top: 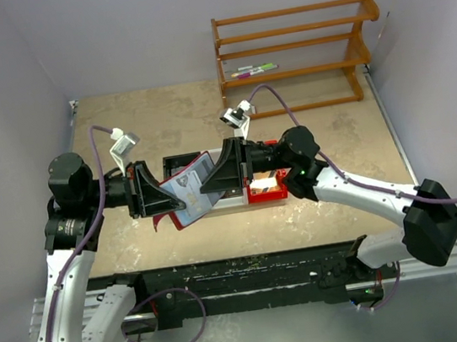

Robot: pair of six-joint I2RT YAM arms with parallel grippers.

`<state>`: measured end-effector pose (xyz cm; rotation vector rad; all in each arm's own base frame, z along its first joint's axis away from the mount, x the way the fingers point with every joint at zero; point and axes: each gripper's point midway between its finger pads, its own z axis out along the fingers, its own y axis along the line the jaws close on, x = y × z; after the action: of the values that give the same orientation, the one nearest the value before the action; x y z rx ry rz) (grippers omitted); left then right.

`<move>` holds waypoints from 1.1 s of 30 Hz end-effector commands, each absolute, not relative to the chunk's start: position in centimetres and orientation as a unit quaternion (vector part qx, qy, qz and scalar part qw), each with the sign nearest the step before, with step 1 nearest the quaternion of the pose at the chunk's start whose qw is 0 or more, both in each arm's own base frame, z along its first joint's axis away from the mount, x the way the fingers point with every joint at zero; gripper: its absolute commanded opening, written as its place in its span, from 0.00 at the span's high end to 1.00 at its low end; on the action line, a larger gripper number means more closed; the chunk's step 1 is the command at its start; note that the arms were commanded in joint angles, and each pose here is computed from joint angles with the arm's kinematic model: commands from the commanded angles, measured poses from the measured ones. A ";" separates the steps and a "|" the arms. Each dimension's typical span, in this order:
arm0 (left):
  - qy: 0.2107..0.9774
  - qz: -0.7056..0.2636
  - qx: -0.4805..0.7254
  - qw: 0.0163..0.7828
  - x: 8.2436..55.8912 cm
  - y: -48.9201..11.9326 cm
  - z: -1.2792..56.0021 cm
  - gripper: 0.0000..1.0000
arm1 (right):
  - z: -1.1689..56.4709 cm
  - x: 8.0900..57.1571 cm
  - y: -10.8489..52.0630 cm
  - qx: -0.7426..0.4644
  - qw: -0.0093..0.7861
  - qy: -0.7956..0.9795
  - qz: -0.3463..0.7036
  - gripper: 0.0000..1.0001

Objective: Take the credit cards out of the card holder

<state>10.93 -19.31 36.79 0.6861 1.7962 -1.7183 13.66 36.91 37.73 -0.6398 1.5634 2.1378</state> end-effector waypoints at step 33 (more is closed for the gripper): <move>0.654 -0.635 0.276 0.305 10.6 -19.3 38.2 0.98 | 40.3 13.2 34.4 -0.254 0.246 0.539 0.765 1.00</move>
<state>10.63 -19.29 37.15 0.6865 1.7891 -1.7210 14.07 35.39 38.51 -0.6242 1.5689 2.0933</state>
